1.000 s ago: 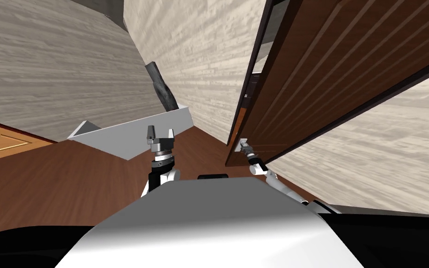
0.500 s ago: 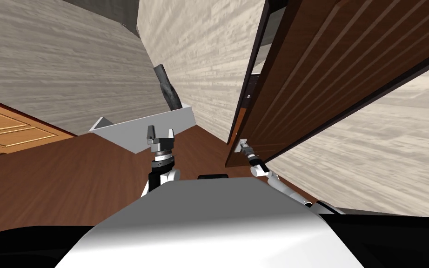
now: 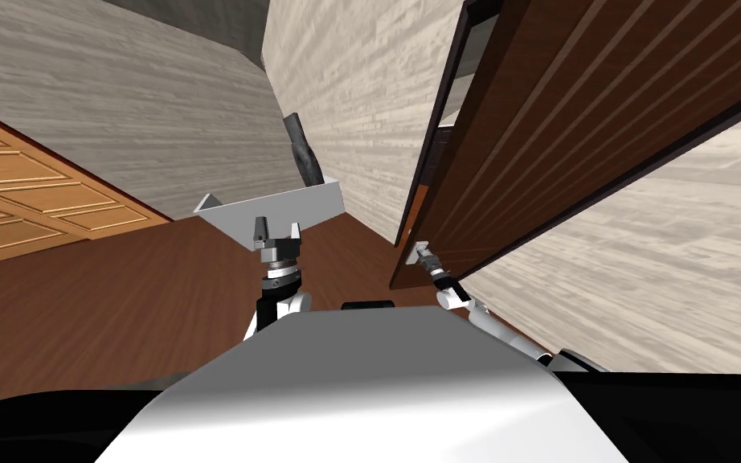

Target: Pull the door open

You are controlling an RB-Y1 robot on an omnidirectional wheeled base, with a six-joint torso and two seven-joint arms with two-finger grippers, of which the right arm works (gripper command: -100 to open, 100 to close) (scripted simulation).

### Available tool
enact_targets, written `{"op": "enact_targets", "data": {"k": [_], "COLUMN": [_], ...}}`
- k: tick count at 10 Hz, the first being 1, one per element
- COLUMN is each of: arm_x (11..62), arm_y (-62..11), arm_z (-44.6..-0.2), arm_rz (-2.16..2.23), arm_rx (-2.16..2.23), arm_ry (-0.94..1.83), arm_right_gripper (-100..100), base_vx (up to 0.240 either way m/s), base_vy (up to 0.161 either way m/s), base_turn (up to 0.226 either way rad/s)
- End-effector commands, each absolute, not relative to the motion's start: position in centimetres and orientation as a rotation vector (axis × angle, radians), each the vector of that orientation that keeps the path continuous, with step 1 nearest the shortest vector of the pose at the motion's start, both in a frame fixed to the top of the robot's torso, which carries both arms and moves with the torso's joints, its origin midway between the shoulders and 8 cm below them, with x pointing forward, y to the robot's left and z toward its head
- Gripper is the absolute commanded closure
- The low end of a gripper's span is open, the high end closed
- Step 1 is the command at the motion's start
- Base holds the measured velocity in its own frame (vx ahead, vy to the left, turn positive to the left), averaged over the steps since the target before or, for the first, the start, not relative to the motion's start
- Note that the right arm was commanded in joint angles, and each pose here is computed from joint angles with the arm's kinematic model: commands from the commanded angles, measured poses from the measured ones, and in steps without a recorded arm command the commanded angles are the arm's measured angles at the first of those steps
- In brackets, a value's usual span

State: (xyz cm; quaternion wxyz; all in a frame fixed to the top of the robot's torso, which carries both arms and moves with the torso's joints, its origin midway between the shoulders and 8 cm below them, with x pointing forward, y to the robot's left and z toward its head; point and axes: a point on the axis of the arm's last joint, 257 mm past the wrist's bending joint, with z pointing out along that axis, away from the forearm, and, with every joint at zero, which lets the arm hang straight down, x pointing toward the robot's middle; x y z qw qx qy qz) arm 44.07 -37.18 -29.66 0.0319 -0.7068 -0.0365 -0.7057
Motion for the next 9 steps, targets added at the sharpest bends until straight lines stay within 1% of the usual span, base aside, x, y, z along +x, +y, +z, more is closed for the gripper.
{"op": "enact_targets", "data": {"k": [1,3,5,6,7,9], "arm_x": [43.6,43.0,42.6,42.6,42.1,41.9], "arm_y": [-36.9,-37.0,-37.0,-36.9,-36.9,-36.9], "arm_z": [-29.7,-29.7,-29.6,-29.9,-30.0,-30.0], "arm_rz": [-2.165,-2.160,-2.156,-2.148,-2.140,-2.137], "arm_rx": [-2.169,-2.161,-2.156,-2.166,-2.160,-2.153], "arm_ry": [-0.118,-0.130,-0.137,-0.135,-0.148,-0.159], "arm_right_gripper": [100,100,100,100,100,100], "base_vx": [-0.195,-0.181,-0.136,-0.053,-0.162,-0.164], "base_vy": [-0.060,-0.110,-0.100,-0.042,-0.028,-0.090], "base_turn": [0.099,0.128,0.112,0.038,0.120,0.131]}}
